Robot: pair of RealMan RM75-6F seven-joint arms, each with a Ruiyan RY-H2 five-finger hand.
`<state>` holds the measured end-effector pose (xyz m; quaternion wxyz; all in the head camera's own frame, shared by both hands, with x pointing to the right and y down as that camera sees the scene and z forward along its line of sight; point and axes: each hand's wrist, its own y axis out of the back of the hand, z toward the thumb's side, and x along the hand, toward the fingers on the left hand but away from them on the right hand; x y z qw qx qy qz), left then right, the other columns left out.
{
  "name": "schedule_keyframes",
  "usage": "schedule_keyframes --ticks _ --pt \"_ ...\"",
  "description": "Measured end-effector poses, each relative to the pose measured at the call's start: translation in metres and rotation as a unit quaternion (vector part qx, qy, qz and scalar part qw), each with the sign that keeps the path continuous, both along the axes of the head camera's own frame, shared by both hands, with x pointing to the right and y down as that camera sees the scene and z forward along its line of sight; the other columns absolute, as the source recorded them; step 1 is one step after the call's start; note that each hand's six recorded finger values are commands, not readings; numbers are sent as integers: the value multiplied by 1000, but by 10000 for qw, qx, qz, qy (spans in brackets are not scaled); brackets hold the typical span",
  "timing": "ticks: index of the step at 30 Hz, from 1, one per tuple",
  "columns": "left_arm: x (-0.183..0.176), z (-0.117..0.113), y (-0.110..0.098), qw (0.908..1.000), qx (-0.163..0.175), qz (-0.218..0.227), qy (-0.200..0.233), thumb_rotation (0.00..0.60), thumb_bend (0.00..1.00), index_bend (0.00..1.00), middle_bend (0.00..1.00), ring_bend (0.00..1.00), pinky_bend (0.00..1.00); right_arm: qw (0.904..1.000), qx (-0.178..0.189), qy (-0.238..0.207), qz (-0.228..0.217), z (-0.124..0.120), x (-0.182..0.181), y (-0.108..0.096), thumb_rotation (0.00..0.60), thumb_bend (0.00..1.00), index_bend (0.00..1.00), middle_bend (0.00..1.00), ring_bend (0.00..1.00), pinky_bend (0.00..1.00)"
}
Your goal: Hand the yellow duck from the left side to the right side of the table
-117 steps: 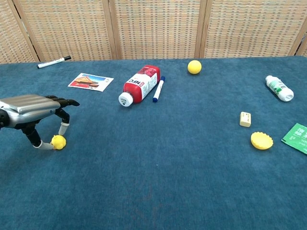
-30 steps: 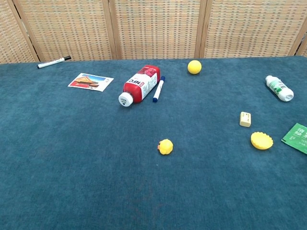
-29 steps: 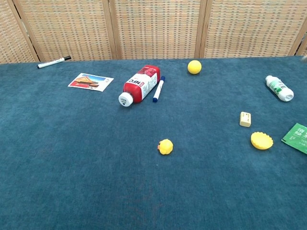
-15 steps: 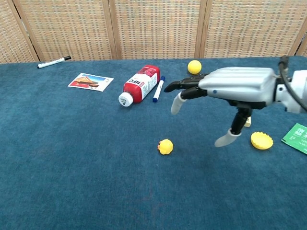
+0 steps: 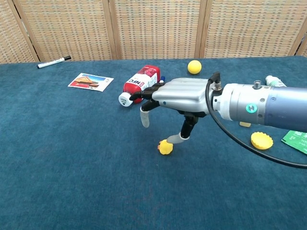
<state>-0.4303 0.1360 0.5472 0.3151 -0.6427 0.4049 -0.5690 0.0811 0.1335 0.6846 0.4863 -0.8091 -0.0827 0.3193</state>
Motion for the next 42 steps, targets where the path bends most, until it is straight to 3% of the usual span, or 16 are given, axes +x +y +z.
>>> schedule_keyframes --ticks 15,42 --pt "-3 0 -3 9999 -82 -31 98 600 0 0 0 0 0 9992 65 382 -8 37 -19 4 600 259 371 1 0 0" --pt "0 2 -2 9998 -151 45 100 600 0 0 0 0 0 9976 243 625 -158 30 2 6 600 259 372 1 0 0"
